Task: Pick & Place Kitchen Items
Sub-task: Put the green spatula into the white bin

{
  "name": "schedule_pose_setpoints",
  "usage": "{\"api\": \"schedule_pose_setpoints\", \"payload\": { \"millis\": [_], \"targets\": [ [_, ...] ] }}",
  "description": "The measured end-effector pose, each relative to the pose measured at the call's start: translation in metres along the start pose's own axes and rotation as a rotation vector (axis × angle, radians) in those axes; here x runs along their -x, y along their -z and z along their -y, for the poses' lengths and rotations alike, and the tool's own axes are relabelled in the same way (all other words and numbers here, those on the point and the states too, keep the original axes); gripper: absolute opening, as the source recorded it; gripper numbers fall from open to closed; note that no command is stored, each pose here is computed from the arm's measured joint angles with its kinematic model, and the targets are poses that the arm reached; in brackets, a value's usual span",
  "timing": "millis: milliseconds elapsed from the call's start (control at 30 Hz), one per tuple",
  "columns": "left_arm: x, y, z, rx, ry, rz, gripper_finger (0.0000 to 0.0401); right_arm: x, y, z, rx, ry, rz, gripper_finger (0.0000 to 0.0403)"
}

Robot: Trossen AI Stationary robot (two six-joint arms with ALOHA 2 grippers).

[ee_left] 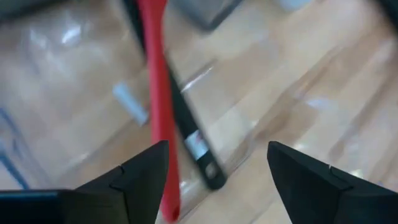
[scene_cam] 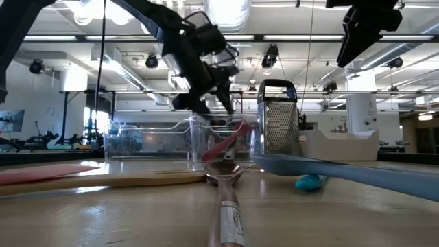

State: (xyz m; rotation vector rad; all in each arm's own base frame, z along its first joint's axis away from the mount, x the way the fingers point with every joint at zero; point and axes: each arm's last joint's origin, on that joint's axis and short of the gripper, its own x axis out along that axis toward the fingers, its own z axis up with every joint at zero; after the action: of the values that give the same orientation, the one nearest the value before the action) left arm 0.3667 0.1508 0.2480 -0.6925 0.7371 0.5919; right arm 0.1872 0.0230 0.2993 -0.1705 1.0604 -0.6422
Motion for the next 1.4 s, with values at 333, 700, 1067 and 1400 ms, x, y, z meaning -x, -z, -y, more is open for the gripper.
{"api": "schedule_pose_setpoints", "payload": {
  "millis": [333, 700, 1067, 1400],
  "targets": [
    [0.063, -0.031, 0.056, -0.288, 0.168, 0.205, 0.0276, 0.0, 0.001, -0.001, -0.058, -0.037, -0.02, 0.0228],
    [0.123, 0.037, 0.094, -0.556, 0.042, 0.341, 0.0275, -0.002, 0.007, -0.009, -0.1, -0.16, -0.101, 0.0221],
    [0.131, 0.111, 0.05, -0.559, -0.023, 0.442, 0.0275, -0.001, 0.054, -0.048, -0.342, -0.385, -0.497, 0.0219],
    [0.129, 0.134, 0.018, -0.517, 0.043, 0.545, 0.0275, 0.016, 0.109, -0.076, -0.526, -0.277, -0.633, 0.0219]
  ]
}}
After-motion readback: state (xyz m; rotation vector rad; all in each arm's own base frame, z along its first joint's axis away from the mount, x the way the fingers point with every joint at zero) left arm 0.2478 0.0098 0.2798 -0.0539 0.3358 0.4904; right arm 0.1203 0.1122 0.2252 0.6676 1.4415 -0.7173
